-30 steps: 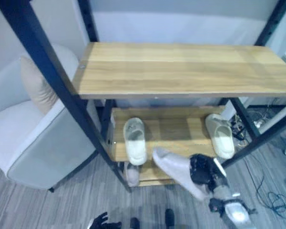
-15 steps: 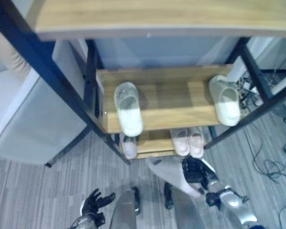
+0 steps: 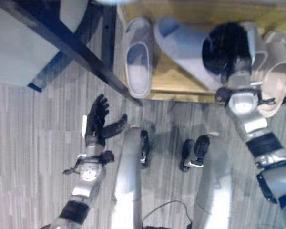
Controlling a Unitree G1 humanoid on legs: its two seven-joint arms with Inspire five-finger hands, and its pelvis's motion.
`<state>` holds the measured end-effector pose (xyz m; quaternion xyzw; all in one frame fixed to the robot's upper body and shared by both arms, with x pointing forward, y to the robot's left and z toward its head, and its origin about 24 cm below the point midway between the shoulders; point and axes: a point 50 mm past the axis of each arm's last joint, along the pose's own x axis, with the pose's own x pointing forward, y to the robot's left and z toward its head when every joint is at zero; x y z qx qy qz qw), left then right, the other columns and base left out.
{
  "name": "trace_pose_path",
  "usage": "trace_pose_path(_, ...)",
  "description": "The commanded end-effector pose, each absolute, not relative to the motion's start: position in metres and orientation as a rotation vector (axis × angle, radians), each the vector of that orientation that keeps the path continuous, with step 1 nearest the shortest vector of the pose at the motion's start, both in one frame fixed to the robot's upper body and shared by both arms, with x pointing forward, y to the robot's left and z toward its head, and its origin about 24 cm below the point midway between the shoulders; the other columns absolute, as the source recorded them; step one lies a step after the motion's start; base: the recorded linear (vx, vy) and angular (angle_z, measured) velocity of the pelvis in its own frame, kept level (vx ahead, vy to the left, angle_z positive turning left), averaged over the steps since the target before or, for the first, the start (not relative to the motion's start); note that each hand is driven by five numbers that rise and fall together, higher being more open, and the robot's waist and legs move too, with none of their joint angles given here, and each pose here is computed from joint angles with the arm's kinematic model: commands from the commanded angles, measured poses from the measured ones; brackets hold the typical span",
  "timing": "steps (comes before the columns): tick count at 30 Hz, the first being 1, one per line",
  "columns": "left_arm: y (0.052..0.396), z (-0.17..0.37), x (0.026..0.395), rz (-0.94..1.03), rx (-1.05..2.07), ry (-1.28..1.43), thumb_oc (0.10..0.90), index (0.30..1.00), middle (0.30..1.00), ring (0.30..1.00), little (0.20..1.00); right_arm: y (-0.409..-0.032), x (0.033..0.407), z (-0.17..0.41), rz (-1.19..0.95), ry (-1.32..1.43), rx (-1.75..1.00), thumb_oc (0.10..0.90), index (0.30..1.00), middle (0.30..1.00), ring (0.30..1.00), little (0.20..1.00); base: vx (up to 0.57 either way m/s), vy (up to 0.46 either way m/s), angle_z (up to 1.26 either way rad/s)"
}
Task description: Arrange the slippers neatly on the shoe rack.
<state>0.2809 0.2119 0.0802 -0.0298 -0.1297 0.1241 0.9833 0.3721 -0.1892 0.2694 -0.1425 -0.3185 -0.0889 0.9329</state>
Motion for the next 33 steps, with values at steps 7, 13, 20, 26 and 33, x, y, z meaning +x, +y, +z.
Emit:
trace_pose_path(7, 0.205, 0.11, 0.263, 0.3, -0.058, -0.474, 0.8, 0.9, 0.9, 0.9, 0.9, -0.155, 0.34, 0.358, -0.153, -1.066, -0.237, 0.4, 0.3, 0.3, 0.3, 0.3, 0.08, 0.016, 0.14)
trace_pose_path(13, 0.214, 0.105, 0.261, 0.33, -0.065, -0.437, 0.8, 0.9, 0.9, 0.9, 0.9, -0.156, 0.345, 0.348, -0.182, -1.034, -0.298, 0.4, 0.3, 0.3, 0.3, 0.3, 0.01, 0.004, -0.03)
trace_pose_path(20, 0.217, 0.092, 0.258, 0.366, -0.101, -0.386, 0.8, 0.9, 0.9, 0.9, 0.9, -0.173, 0.338, 0.348, -0.385, -1.098, -0.392, 0.4, 0.3, 0.3, 0.3, 0.3, 0.0, 0.003, 0.01)
trace_pose_path(26, 0.221, 0.092, 0.264, 0.407, -0.098, -0.379, 0.8, 0.9, 0.9, 0.9, 0.9, -0.17, 0.341, 0.347, -0.452, -1.085, -0.452, 0.4, 0.3, 0.3, 0.3, 0.3, 0.0, 0.001, -0.03)
trace_pose_path(33, 0.222, 0.086, 0.263, 0.412, -0.073, -0.348, 0.8, 0.9, 0.9, 0.9, 0.9, -0.174, 0.349, 0.332, -0.489, -1.009, -0.442, 0.4, 0.3, 0.3, 0.3, 0.3, 0.0, 0.0, 0.0)
